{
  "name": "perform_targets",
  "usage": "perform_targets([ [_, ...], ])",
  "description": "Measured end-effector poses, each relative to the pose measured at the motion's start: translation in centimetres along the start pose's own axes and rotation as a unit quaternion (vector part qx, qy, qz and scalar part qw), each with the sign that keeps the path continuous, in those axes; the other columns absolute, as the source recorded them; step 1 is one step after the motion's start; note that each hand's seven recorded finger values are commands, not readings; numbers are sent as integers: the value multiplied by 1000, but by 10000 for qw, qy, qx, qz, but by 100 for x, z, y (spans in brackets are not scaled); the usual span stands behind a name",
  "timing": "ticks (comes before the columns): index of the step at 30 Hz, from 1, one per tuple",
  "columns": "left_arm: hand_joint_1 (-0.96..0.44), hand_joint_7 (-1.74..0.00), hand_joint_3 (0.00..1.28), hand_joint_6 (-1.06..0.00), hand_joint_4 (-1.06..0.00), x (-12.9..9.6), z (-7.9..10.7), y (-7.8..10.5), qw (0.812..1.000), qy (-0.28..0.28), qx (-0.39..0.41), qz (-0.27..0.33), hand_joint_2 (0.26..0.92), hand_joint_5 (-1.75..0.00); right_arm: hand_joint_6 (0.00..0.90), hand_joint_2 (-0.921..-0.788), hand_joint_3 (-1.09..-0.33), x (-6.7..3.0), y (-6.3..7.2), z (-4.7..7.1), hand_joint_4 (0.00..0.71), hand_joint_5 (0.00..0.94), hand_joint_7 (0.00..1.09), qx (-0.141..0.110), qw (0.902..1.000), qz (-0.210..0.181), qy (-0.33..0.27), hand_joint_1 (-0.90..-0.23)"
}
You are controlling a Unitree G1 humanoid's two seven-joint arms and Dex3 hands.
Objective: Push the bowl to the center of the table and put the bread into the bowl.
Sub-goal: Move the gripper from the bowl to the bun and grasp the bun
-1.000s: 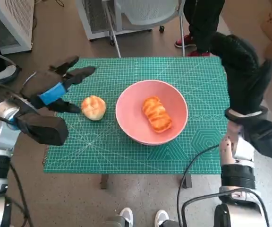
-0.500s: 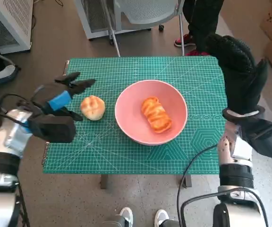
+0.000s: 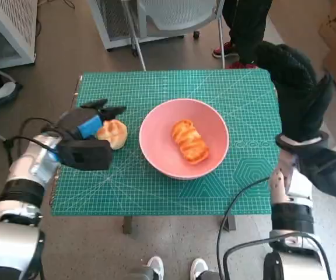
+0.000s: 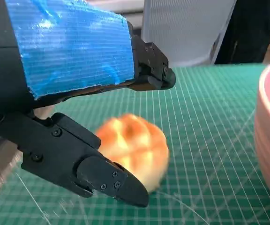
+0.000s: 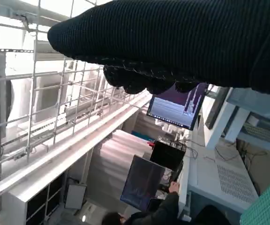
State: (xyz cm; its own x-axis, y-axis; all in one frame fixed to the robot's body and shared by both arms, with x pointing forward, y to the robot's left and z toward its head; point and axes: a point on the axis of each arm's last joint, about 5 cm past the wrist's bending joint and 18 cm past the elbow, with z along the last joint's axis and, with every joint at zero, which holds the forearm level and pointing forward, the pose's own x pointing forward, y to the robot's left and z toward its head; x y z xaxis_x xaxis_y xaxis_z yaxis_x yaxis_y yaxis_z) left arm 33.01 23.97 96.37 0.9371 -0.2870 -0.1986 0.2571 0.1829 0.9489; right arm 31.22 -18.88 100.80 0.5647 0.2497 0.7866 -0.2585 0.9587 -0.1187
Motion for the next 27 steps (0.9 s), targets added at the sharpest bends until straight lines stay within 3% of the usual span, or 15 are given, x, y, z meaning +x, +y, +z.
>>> perform_targets([
  [8, -204, -18, 1, -394, -183, 51, 52, -151, 9998, 116, -148, -95, 753, -10, 470, -921, -463, -38, -13, 26, 338, 4, 6, -25, 10000, -4, 17, -496],
  [14, -29, -40, 13, -584, -391, 97, 107, -267, 9994, 328, 117, 22, 828, -19, 469, -921, -467, -46, -21, 58, 338, 3, 5, -91, 10000, -21, -29, -492],
  [17, 18, -63, 24, -745, -604, 123, 131, -285, 9984, 447, 354, -1, 893, -37, 468, -921, -470, -53, -28, 73, 337, 2, 5, -149, 9999, -24, -35, -489],
  [18, 22, -67, 28, -764, -629, 130, 135, -280, 9978, 495, 433, -8, 899, -41, 468, -921, -470, -55, -28, 76, 337, 2, 5, -164, 9999, -23, -32, -489],
  [19, -114, -519, 77, -698, -722, 137, 139, -272, 9972, 537, 516, -26, 907, -69, 468, -921, -471, -58, -28, 79, 337, 2, 4, -173, 9998, -32, -31, -488],
  [20, -161, -689, 100, -666, -755, 143, 143, -261, 9966, 570, 588, -38, 910, -78, 467, -921, -471, -60, -28, 80, 337, 2, 4, -181, 9998, -39, -30, -487],
  [21, -103, -895, 105, -631, -716, 151, 148, -248, 9960, 594, 667, -52, 914, -468, 467, -921, -472, -64, -29, 82, 336, 2, 4, -187, 9998, -48, -28, -487],
  [22, -65, -1033, 112, -603, -686, 156, 151, -239, 9955, 620, 719, -60, 916, -724, 467, -921, -473, -68, -29, 83, 336, 2, 4, -192, 9998, -61, -26, -486],
  [25, -20, -1164, 106, -596, -657, 162, 153, -225, 9948, 671, 769, -73, 919, -1033, 466, -921, -475, -80, -35, 86, 335, 1, 3, -211, 9997, -96, -14, -485],
  [27, -9, -1194, 103, -602, -647, 161, 151, -216, 9947, 678, 762, -83, 920, -1105, 466, -921, -476, -85, -41, 88, 335, 1, 3, -223, 9997, -118, -8, -485],
])
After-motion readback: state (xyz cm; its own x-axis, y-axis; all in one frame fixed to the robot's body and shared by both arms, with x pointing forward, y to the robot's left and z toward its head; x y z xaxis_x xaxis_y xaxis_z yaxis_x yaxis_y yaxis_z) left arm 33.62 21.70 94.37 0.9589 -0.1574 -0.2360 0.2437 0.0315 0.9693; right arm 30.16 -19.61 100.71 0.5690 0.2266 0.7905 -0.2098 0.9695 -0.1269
